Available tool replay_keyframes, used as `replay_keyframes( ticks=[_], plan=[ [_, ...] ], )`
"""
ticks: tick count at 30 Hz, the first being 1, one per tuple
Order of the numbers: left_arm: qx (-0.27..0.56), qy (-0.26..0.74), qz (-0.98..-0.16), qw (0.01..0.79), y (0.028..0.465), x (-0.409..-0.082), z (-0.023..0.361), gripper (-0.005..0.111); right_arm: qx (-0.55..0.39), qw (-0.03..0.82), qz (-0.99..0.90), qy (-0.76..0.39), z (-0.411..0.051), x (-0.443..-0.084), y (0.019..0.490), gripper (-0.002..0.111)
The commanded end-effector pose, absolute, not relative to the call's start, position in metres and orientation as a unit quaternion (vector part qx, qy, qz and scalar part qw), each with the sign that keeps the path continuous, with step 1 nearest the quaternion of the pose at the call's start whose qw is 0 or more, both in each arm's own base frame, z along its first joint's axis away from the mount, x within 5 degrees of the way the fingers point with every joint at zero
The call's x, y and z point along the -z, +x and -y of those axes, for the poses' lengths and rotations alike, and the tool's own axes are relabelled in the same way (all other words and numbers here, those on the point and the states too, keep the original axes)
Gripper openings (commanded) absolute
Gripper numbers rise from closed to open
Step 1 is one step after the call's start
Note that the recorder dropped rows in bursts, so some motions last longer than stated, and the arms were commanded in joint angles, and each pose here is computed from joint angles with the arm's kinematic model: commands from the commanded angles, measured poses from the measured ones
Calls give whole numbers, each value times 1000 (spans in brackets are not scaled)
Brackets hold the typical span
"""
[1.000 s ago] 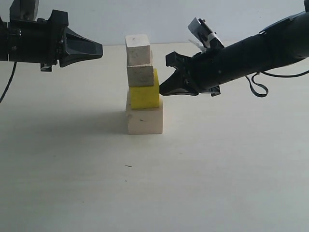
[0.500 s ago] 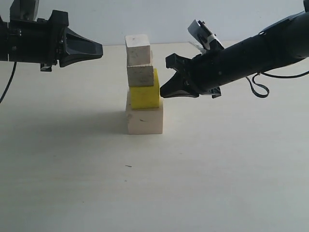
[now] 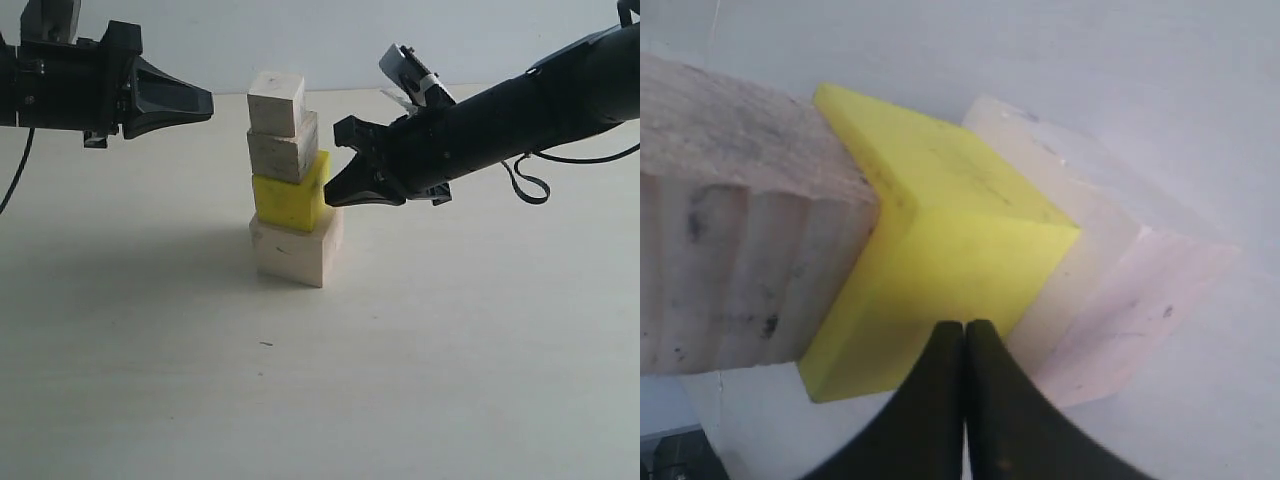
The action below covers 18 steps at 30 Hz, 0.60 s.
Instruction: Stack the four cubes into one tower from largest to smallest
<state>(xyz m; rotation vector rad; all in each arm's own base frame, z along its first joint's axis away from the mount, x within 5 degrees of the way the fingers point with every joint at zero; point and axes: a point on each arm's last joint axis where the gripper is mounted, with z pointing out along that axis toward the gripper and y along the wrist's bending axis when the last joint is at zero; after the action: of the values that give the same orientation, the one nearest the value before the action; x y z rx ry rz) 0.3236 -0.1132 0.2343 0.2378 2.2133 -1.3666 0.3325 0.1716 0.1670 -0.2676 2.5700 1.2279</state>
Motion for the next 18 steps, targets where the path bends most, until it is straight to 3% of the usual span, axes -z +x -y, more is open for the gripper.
replay_keyframes(
  ticks=[1,10,18],
  plan=[
    [510,93,-814,262,321,-236,115,0,-412,147,-895,-90,-169,-165,334,0],
    [498,105,-822,257,320,-233,115,0,-336,157,-926,-72,-158,-155,339,0],
    [498,104,-822,256,320,-233,115,0,-321,170,-930,-58,-155,-150,343,0]
  ],
)
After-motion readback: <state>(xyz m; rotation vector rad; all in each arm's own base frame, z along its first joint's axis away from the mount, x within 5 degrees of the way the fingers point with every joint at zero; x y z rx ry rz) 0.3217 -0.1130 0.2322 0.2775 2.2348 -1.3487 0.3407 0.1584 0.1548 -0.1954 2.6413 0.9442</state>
